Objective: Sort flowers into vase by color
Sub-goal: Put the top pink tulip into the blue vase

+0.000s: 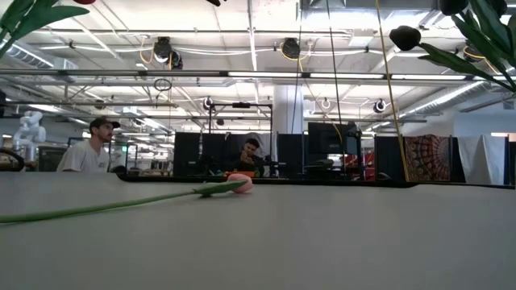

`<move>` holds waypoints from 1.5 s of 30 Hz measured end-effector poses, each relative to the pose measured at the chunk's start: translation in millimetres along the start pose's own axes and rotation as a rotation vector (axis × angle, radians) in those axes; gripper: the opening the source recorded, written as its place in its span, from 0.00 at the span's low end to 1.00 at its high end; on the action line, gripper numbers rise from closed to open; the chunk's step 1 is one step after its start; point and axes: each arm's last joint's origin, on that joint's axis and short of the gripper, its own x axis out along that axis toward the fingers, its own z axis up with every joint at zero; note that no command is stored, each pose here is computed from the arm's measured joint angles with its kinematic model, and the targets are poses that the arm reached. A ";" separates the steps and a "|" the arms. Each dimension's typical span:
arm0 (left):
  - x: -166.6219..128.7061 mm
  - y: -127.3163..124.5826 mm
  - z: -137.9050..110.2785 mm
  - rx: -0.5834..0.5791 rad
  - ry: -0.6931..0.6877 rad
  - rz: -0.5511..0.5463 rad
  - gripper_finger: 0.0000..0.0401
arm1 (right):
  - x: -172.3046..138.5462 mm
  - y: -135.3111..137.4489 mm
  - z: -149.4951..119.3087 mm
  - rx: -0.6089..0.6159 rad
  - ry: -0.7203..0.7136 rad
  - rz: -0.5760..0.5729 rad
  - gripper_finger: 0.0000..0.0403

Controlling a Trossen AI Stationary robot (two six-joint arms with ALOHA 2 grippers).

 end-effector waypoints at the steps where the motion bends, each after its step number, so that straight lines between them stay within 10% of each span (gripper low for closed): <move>1: 0.0 0.1 0.0 0.000 0.000 0.000 0.28 | 0.9 -1.1 -2.3 0.007 0.007 -0.002 0.00; 45: -2.3 -5.9 -0.4 -0.024 -0.013 -0.028 0.28 | 30.8 -24.2 -33.1 0.129 0.165 -0.059 0.00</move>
